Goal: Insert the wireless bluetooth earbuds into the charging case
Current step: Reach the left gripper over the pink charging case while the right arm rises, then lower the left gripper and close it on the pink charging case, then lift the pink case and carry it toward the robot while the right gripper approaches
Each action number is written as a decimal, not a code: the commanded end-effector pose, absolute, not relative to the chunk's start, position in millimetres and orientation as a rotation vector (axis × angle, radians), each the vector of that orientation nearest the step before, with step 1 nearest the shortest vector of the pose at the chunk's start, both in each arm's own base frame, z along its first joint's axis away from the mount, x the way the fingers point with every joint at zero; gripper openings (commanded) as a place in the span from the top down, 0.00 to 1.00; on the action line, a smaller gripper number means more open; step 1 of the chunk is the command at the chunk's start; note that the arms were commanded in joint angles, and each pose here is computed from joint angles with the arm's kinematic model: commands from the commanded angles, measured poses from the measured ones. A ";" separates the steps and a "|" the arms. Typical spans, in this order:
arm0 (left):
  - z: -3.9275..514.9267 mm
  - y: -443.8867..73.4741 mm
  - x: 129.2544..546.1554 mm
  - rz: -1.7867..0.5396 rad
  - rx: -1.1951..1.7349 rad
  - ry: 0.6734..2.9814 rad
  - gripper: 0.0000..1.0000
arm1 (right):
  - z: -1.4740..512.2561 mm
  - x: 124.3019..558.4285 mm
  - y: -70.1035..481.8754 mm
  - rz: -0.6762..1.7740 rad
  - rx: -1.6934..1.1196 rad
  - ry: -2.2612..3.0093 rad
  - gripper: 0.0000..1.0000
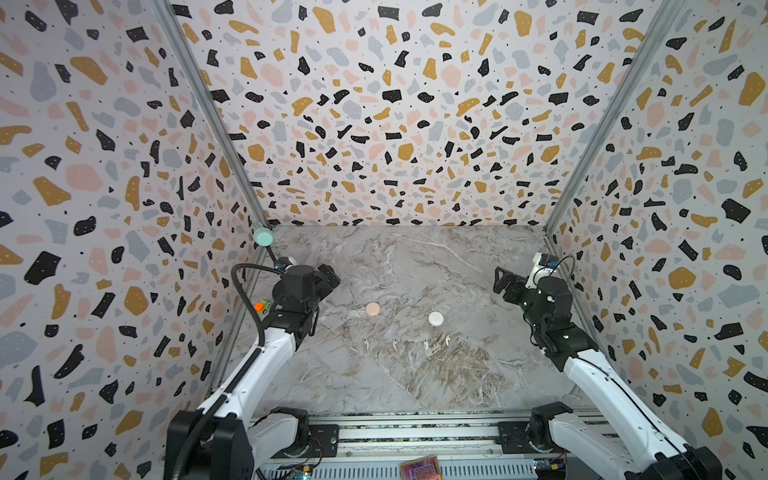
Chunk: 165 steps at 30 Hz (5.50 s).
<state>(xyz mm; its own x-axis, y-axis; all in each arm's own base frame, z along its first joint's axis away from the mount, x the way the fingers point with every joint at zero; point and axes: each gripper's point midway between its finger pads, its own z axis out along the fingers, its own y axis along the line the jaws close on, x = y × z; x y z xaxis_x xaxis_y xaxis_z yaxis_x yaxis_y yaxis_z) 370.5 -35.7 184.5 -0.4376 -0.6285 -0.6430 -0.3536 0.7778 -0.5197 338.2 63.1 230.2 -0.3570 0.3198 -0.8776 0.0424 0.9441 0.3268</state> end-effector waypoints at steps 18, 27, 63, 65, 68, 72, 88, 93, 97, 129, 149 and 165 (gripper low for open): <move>84.5 -129.3 341.5 -0.236 -0.500 2.646 0.00 | 147.0 325.9 48.9 0.002 0.262 2.136 0.01; 68.0 -153.7 341.5 -0.199 -0.393 2.801 0.00 | 150.9 317.9 48.5 0.019 0.267 2.101 0.01; 34.5 -174.4 363.8 -0.061 -0.323 3.049 0.05 | 159.5 312.5 49.5 0.049 0.265 2.064 0.01; 32.0 -174.1 363.9 -0.057 -0.325 3.050 0.07 | 159.9 312.7 50.0 0.053 0.265 2.063 0.01; 28.8 -174.8 362.5 -0.059 -0.330 3.055 0.11 | 160.2 312.0 49.3 0.051 0.266 2.062 0.01; 25.9 -174.6 363.9 -0.055 -0.330 3.054 0.20 | 162.2 311.1 47.7 0.048 0.273 2.052 0.01; 10.3 -170.1 363.7 -0.003 -0.325 3.062 0.35 | 164.9 308.8 45.3 0.044 0.283 2.039 0.00; 4.1 -168.6 360.6 0.016 -0.314 3.070 0.38 | 165.2 308.6 44.7 0.044 0.286 2.036 0.00; -2.0 -168.8 355.8 0.014 -0.302 3.081 0.45 | 164.2 308.8 45.3 0.045 0.284 2.040 0.01; 148.0 -200.6 328.4 -0.203 0.308 2.379 1.00 | 167.5 315.0 84.2 0.239 0.109 2.042 0.00; 210.7 -245.1 217.0 -0.110 0.925 1.676 1.00 | 209.8 289.7 142.3 0.592 -0.082 2.078 0.00; 202.4 -255.8 206.7 -0.219 0.918 1.613 1.00 | 225.0 240.5 207.4 0.896 -0.222 2.169 0.01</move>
